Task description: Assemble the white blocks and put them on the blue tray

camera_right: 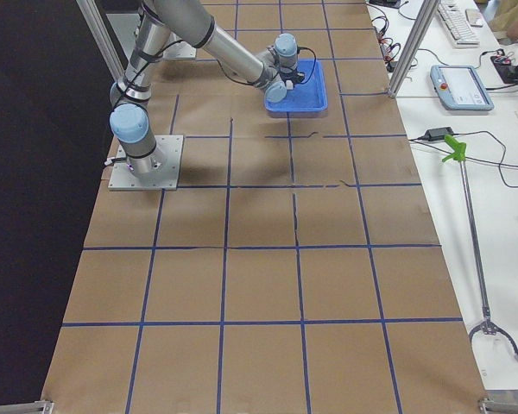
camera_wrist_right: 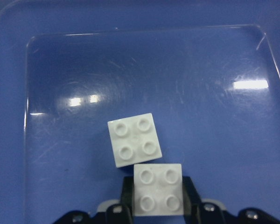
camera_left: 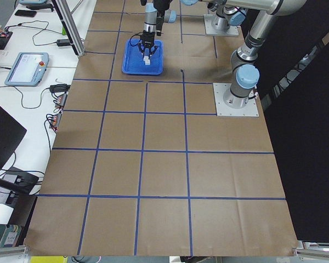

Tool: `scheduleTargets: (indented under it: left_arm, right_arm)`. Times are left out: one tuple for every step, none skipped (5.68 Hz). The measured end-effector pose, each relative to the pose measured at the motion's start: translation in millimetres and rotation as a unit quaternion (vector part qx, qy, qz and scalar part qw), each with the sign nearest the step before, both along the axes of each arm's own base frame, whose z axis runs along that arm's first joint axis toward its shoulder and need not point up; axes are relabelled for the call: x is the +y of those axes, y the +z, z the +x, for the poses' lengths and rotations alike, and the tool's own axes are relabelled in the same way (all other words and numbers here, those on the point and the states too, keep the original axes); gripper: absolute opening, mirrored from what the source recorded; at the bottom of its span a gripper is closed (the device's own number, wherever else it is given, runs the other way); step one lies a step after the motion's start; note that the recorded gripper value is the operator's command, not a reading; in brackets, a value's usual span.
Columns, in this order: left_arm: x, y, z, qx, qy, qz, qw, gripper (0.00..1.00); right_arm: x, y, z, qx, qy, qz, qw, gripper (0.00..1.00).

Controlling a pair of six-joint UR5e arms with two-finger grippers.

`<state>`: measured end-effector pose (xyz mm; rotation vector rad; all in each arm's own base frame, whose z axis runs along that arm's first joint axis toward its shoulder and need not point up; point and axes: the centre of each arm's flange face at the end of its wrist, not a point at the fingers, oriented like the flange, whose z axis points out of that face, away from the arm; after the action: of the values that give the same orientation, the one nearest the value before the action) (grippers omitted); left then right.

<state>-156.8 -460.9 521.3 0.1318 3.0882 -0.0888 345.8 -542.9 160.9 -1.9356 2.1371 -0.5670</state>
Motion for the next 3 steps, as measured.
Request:
scheduleTargets:
  left_arm:
    - [0.8, 1.3, -0.3, 0.000, 0.000, 0.000, 1.0000, 0.99]
    - [1.2, 1.5, -0.2, 0.000, -0.001, 0.000, 1.0000, 0.99]
    - [1.5, 1.1, 0.1, -0.001, -0.001, 0.001, 1.0000, 0.99]
  right_arm:
    - [0.0, -0.3, 0.0, 0.000, -0.002, 0.001, 1.0000, 0.36]
    - [-0.1, -0.2, -0.1, -0.001, -0.003, 0.002, 1.0000, 0.36]
    - [0.0, 0.8, -0.2, -0.001, -0.002, 0.001, 1.0000, 0.36]
